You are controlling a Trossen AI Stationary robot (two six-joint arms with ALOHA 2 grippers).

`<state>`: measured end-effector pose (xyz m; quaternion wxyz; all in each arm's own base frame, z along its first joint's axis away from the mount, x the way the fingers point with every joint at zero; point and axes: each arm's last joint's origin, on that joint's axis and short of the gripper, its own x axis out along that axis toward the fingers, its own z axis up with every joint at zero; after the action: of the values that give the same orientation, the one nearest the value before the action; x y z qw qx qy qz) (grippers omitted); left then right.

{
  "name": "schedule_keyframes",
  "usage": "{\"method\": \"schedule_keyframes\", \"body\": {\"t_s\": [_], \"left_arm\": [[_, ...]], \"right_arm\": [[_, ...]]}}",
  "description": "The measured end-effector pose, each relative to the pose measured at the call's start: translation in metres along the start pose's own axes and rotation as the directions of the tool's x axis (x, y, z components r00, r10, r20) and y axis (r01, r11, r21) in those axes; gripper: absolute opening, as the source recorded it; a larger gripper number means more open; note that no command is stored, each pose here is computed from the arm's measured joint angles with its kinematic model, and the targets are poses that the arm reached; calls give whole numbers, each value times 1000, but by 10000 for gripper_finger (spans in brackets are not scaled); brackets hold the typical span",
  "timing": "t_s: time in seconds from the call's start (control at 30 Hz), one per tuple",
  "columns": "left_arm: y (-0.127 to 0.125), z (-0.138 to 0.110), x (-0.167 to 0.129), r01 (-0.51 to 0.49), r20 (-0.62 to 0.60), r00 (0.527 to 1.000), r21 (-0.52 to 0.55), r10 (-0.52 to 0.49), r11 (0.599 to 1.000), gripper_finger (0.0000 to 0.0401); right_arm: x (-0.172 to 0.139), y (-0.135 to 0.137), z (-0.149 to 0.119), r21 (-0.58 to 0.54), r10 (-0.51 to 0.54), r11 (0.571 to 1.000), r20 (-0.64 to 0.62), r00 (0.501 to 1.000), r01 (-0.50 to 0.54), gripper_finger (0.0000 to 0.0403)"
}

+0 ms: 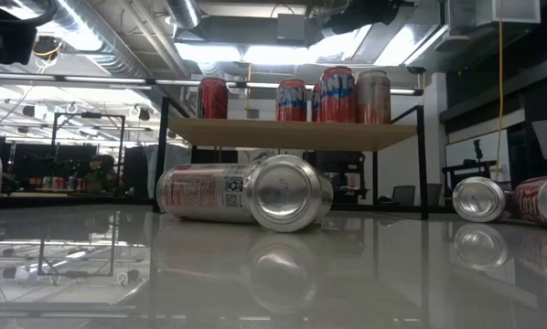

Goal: Place canned beverage on shelf
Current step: Put the orange soda can aligned with the other soda can on the shelf

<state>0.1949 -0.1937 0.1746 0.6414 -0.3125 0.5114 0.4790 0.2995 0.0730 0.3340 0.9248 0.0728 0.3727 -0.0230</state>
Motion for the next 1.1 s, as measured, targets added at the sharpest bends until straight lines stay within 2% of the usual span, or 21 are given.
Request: {"method": "schedule_keyframes", "body": {"t_s": [0.23,0.4,0.63,0.73,0.9,1.0,1.1], "left_arm": [[-5,-6,12,-46,-7,999,85,47,995,378],[-7,-7,15,-49,0,999,90,49,995,351],[-15,-9,15,52,32,998,121,-56,991,281],[-21,-8,13,135,82,986,106,-144,985,275],[-27,0,2,293,245,920,88,-306,952,275],[-30,7,-7,371,348,850,137,-395,919,275],[-36,14,-15,401,428,775,233,-464,886,275]], "right_arm": [[0,0,0,0,0,1000,0,1000,0,372],[0,0,0,0,1,1000,1,1000,-1,372],[0,0,1,1,3,1000,8,1000,-3,372],[0,0,1,1,3,1000,8,1000,-3,372],[0,0,1,2,4,1000,11,1000,-4,372],[0,2,4,7,15,1000,44,999,-16,372],[-1,3,9,-8,32,999,95,995,-32,372]]}}
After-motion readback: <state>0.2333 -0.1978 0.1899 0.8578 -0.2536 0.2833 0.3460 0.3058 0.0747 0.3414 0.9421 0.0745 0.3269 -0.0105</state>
